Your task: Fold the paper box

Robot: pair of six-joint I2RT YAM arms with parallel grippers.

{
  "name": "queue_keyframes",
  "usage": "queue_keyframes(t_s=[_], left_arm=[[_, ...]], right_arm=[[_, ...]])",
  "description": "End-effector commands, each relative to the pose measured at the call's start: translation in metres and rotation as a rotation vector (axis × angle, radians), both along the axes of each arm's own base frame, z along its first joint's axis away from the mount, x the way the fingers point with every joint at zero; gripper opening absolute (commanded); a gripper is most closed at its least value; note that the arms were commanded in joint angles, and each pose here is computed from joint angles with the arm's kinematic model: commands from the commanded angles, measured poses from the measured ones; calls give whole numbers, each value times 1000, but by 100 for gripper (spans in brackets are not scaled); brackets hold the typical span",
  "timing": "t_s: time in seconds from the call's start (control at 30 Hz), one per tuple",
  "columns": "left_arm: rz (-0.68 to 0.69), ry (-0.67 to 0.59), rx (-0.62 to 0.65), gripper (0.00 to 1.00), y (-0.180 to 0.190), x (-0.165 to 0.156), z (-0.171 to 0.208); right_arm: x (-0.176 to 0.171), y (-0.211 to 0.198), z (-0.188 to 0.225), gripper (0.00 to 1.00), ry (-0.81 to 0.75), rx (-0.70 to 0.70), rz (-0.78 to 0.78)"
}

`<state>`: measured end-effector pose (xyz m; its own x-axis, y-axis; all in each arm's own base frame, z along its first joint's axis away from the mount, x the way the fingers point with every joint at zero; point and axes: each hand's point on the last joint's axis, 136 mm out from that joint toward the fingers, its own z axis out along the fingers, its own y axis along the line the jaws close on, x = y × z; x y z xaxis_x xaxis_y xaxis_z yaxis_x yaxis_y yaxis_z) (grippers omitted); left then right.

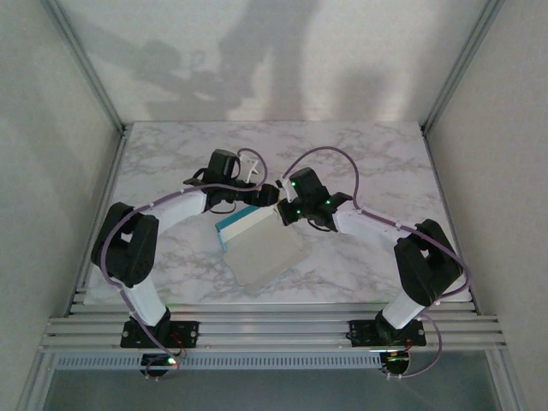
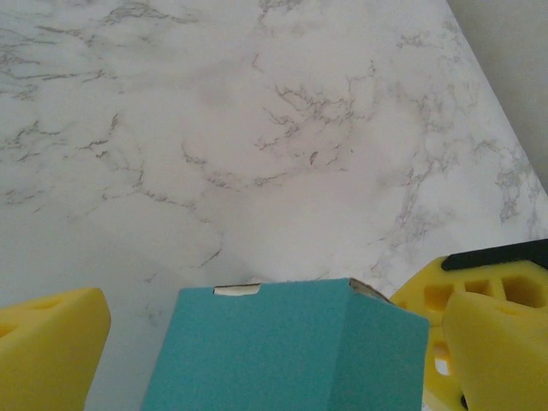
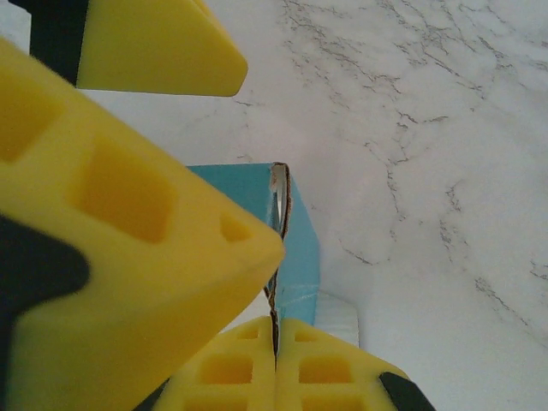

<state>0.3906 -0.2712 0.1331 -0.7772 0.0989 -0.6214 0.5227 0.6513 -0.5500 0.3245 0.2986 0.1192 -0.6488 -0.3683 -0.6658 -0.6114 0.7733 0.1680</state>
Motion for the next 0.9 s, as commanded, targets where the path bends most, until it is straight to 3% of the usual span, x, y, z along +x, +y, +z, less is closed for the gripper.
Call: queue_keyframes(t_s=[0.0,0.87], left_arm=[[-30,-52,-32,99,-6,10,12],[26,-12,-31,99,3,28,-9]], right_arm=[[-31,-13,-33,0,120,-95,34],[-33,-12,-33,0,124,-88,41]])
